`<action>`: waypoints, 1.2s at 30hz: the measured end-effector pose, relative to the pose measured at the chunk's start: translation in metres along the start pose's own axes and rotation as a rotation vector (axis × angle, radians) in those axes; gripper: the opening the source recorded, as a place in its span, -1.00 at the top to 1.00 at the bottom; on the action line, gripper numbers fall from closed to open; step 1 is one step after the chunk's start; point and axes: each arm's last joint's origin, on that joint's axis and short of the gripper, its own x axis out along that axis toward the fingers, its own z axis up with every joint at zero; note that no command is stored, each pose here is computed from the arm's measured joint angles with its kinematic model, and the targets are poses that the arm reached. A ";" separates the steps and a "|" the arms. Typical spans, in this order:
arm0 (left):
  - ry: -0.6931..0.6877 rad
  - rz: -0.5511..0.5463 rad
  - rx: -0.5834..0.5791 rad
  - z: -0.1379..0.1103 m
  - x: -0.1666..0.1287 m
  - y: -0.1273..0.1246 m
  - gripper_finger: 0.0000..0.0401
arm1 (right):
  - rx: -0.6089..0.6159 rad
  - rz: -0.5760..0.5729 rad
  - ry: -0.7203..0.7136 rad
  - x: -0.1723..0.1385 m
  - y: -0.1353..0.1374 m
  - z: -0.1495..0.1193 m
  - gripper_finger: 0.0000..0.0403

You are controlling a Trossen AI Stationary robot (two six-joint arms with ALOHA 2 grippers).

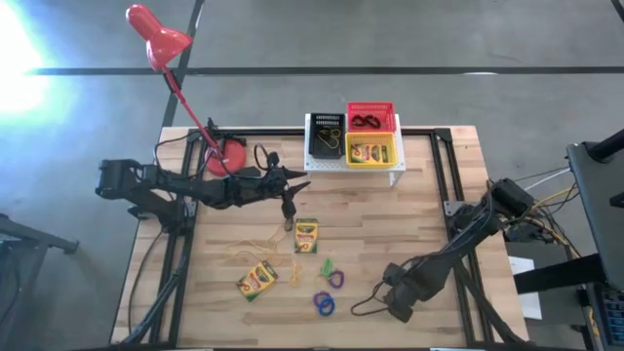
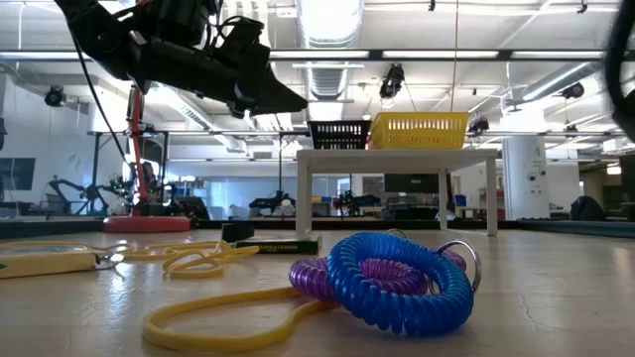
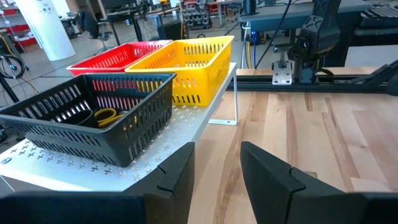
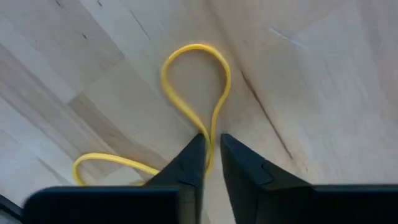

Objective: Pick & Place Office Desk Supplies
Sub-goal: Put the yellow rubber band into the black bin on the shelf

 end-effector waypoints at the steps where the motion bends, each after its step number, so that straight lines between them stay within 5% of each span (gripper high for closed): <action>1: 0.002 0.000 -0.006 0.000 0.000 0.000 0.34 | -0.008 0.019 -0.036 -0.002 -0.002 0.000 0.83; 10: 0.046 -0.005 -0.024 -0.004 0.000 -0.001 0.34 | -0.103 0.144 -0.662 -0.045 -0.018 0.011 0.96; 17: 0.019 -0.069 -0.034 -0.001 -0.002 -0.010 0.34 | -0.044 0.033 -1.282 -0.062 -0.052 0.020 0.96; 27: -0.169 -0.292 0.040 0.019 -0.007 -0.032 0.34 | 0.007 -0.149 -1.444 -0.072 -0.077 0.064 0.96; 30: -0.190 -0.297 0.047 0.025 -0.006 -0.033 0.34 | -0.080 -0.185 -1.468 -0.072 -0.078 0.079 0.96; 36: -0.211 -0.286 0.163 0.027 -0.006 -0.033 0.34 | -0.298 0.047 -1.659 -0.079 -0.080 0.104 0.96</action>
